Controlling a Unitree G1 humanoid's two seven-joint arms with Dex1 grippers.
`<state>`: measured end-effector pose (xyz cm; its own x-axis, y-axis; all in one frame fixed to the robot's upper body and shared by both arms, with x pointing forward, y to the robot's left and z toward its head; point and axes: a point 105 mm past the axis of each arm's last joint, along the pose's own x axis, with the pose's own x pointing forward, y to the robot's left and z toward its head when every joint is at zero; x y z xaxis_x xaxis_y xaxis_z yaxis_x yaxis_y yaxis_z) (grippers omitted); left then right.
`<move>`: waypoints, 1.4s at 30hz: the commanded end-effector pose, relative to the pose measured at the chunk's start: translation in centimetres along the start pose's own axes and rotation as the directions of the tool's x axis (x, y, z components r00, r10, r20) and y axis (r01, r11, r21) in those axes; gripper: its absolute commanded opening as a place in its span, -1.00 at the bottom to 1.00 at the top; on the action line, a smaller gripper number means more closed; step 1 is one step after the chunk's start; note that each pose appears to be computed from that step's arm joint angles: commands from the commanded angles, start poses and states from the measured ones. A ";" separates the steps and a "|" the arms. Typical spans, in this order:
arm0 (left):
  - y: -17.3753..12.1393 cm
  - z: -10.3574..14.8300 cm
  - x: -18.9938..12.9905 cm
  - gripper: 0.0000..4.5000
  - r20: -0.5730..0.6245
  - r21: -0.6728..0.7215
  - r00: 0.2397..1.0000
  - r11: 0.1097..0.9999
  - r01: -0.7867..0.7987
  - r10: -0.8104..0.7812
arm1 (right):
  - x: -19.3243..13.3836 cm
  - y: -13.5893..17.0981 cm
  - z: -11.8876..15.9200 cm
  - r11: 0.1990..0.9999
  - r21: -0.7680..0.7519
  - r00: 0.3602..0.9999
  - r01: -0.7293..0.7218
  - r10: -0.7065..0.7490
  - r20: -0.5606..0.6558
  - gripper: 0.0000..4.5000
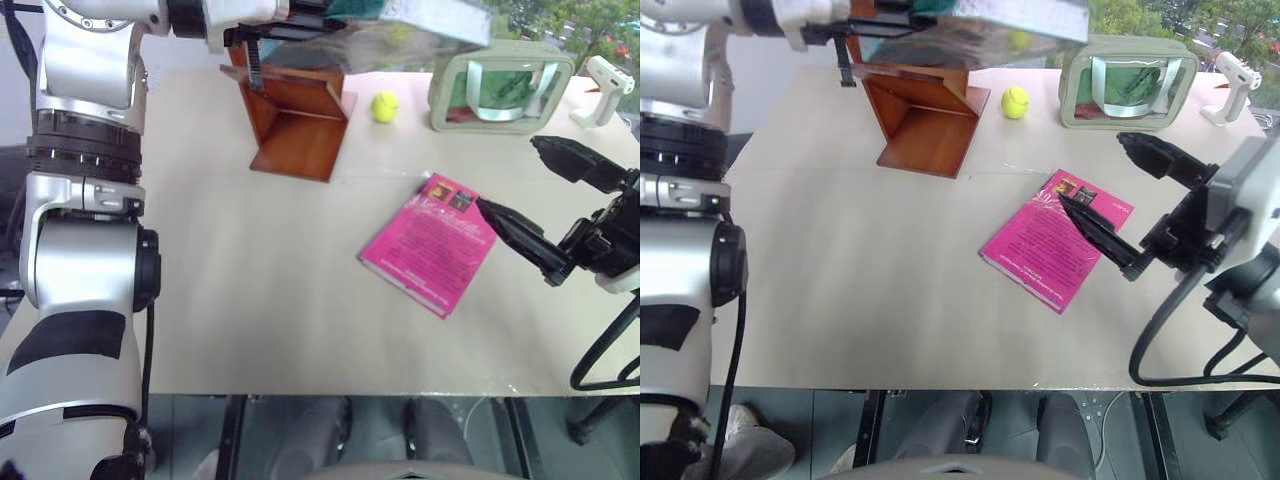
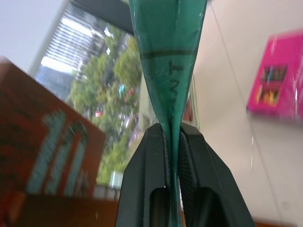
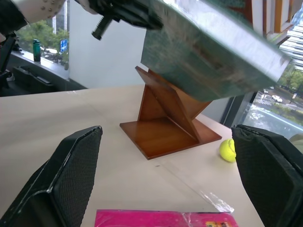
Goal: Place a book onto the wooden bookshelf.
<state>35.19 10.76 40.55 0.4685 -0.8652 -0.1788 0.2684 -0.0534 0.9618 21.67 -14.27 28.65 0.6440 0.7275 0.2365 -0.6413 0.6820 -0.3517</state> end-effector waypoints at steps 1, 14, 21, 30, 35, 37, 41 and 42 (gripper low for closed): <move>2.6 -0.7 -1.3 -0.87 -0.119 0.063 0.990 0.996 -0.062 0.069 | 0.2 0.1 1.0 0.999 -0.048 0.999 -0.001 0.003 0.053 1.00; -0.3 -8.2 -0.1 -0.87 -0.506 -0.079 0.859 0.996 0.042 -0.076 | 0.9 -1.2 2.4 0.984 -0.170 0.995 0.058 -0.043 0.089 1.00; -1.9 -9.7 1.7 -0.87 -0.547 -0.091 0.832 0.994 0.052 -0.093 | 1.6 -1.1 2.8 0.983 -0.179 0.994 0.048 -0.029 0.106 1.00; -0.4 -8.0 -0.7 0.14 -0.404 -0.081 0.915 0.996 -0.030 -0.005 | 1.4 -1.3 2.8 0.985 -0.169 0.996 0.034 -0.021 0.083 1.00; 0.6 -3.8 -3.3 0.14 -0.016 -0.417 0.990 0.899 -0.132 0.138 | 0.7 -2.0 0.9 0.989 -0.139 0.999 0.052 -0.053 -0.003 1.00; -1.3 -1.7 -4.0 0.14 0.124 -0.555 0.979 0.829 -0.066 0.161 | 0.2 -2.4 -0.8 0.996 -0.076 0.995 0.056 -0.062 -0.083 1.00; -7.0 1.9 -2.5 0.14 0.276 -0.792 0.930 0.606 0.075 0.245 | -0.6 -3.5 -5.4 0.993 -0.086 0.951 0.080 -0.102 -0.293 1.00; -8.9 2.2 -1.7 0.26 0.276 -0.838 0.925 0.537 0.098 0.261 | -0.8 -3.4 -6.3 0.993 -0.086 0.942 0.078 -0.102 -0.321 1.00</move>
<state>32.02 12.67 31.88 0.3029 -0.9482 0.0956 0.8809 0.3168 0.3516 25.98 -17.79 24.07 0.8060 0.5915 -0.0223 -0.5568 0.7448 -0.3679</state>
